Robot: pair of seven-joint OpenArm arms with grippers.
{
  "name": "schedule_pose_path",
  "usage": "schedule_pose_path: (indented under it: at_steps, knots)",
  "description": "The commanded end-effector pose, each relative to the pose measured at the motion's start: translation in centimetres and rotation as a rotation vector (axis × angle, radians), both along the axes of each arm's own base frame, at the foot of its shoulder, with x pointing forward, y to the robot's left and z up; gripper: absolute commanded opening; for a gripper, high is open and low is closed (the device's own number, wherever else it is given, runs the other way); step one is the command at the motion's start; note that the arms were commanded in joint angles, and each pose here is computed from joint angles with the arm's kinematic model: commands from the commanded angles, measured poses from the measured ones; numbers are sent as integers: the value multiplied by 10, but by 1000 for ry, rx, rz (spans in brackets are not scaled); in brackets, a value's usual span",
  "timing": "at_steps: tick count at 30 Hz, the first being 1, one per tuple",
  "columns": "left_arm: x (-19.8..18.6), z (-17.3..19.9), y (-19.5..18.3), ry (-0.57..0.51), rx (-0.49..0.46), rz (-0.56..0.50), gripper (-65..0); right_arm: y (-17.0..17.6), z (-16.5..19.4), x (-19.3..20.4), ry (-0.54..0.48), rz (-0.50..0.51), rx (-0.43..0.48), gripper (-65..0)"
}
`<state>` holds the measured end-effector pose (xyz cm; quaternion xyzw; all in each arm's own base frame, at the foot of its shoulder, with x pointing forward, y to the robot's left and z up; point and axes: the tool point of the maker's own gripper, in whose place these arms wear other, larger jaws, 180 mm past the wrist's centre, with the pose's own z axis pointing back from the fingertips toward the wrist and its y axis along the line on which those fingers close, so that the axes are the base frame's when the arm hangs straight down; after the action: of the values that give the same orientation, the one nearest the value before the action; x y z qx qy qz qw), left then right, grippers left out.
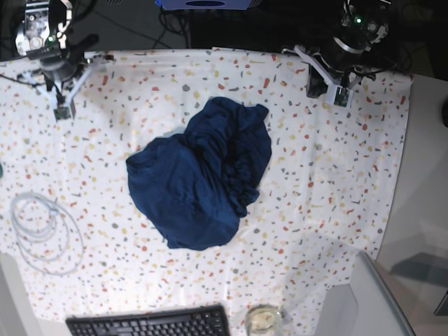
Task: Layout the t-shirt on the table in an organized manner, then fold the t-shirt properly
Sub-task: 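Reach the right gripper down and grasp the navy shirt's edge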
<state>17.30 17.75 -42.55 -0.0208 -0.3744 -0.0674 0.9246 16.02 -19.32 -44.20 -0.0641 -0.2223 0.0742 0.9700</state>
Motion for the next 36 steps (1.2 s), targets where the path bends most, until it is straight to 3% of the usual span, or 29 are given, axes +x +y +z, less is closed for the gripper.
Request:
schedule_pose_path:
  at_steps: [1, 7, 11, 14, 18, 20, 21, 23, 26, 32, 36]
  knots:
    - [15, 7, -1, -45, -12, 19, -650, -3, 13, 21, -62, 23, -13, -650]
    - [42, -10, -9, -46, -66, 98, -650, 58, 35, 70, -173, 209, 70, -648]
    - [37, -17, -16, -29, -94, 135, -650, 92, 45, 70, -195, 372, 75, -633]
    - [23, -20, 0, -17, -109, 249, -650, 118, 59, 70, -232, 467, 93, -528]
    - [7, -11, 26, -43, -123, 424, -650, 150, 74, 76, -319, 544, 147, -278]
    - [4, -7, 27, -53, -127, 451, -650, 163, 80, 78, -360, 575, 175, -177]
    - [1, -7, 26, -49, -125, 449, -650, 169, 83, 80, -372, 592, 182, -161]
    - [0, -4, 25, -51, -127, 446, -650, 183, 87, 85, -389, 633, 192, -162]
    - [-5, -6, 26, -39, -123, 446, -528, 192, 72, 95, -358, 669, 182, -162]
    - [-1, -3, 26, -53, -123, 444, -576, 201, 33, 108, -261, 697, 163, -162]
    - [5, -1, 25, -66, -131, 445, -596, 186, 14, 121, -215, 632, 140, -162]
